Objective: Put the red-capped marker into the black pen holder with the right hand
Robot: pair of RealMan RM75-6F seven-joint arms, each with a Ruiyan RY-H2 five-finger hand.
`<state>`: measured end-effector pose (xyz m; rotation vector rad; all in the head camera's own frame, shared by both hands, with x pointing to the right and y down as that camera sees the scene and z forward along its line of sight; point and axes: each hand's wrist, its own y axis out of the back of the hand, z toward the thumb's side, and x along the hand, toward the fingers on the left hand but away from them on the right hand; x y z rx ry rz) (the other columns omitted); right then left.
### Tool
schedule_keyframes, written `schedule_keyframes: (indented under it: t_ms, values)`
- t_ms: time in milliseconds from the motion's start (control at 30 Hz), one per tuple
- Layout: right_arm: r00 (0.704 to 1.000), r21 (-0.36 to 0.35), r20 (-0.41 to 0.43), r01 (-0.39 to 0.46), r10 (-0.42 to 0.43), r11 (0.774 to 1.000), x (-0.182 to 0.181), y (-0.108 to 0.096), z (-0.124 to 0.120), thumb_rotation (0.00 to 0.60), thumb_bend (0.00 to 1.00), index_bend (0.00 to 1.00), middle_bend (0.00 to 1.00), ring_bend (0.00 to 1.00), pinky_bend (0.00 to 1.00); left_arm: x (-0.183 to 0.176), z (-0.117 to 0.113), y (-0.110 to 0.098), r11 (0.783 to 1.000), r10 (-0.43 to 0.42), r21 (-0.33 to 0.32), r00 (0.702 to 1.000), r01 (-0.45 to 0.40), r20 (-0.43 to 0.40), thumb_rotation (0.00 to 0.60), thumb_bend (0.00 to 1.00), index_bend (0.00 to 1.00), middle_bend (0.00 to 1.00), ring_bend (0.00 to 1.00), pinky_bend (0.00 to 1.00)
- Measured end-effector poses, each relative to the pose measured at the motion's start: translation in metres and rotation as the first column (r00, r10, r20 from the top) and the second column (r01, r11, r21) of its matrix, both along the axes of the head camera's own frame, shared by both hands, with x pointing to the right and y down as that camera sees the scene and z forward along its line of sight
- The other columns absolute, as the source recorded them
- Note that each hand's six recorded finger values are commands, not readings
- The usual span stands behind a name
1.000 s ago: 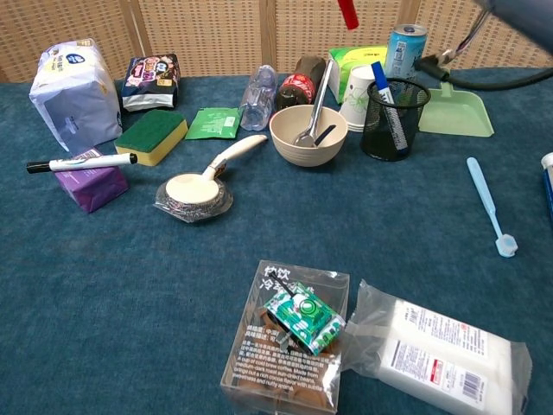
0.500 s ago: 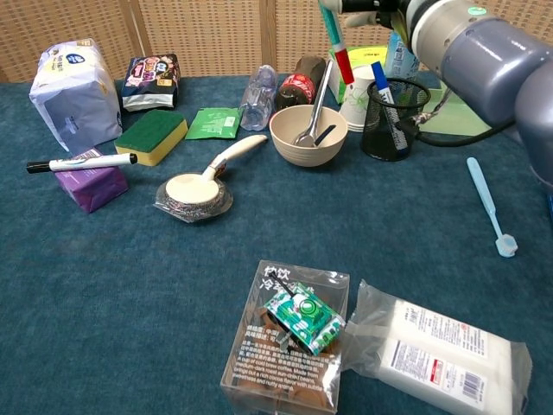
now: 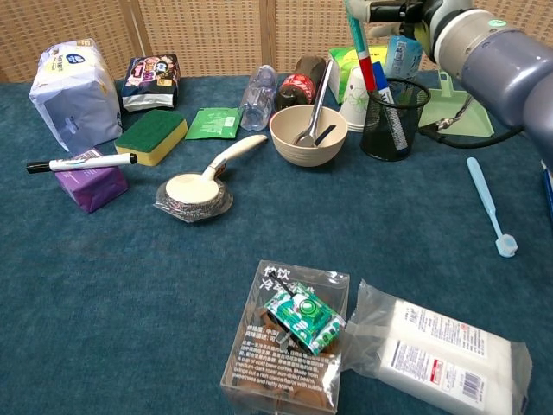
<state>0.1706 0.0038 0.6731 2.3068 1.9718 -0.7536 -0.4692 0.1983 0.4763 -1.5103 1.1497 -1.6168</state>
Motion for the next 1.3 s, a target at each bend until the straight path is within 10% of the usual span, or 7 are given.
schedule_keyframes:
  t_ms: [667,933,1300]
  values:
    - [0.998,-0.023,-0.058,-0.038,0.037,0.999,0.047,0.003,0.017,0.6,0.62,0.64,0.11,0.0,0.2,0.006,0.004,-0.001,1.0,0.018,-0.012,1.0,-0.018,-0.002,0.6,0.2,0.0,0.0,0.0,0.0]
    - [1.0,-0.004,-0.025,-0.018,0.018,1.0,0.054,0.007,0.014,0.6,0.64,0.19,0.02,0.0,0.2,0.006,0.003,-0.002,1.0,0.019,-0.011,1.0,-0.019,-0.004,0.6,0.2,0.0,0.0,0.0,0.0]
    - [1.0,0.044,-0.03,0.005,-0.004,0.999,0.061,0.011,0.004,0.6,0.64,0.11,0.0,0.0,0.19,0.005,0.001,-0.001,1.0,0.018,-0.005,1.0,-0.019,-0.014,0.6,0.2,0.0,0.0,0.0,0.0]
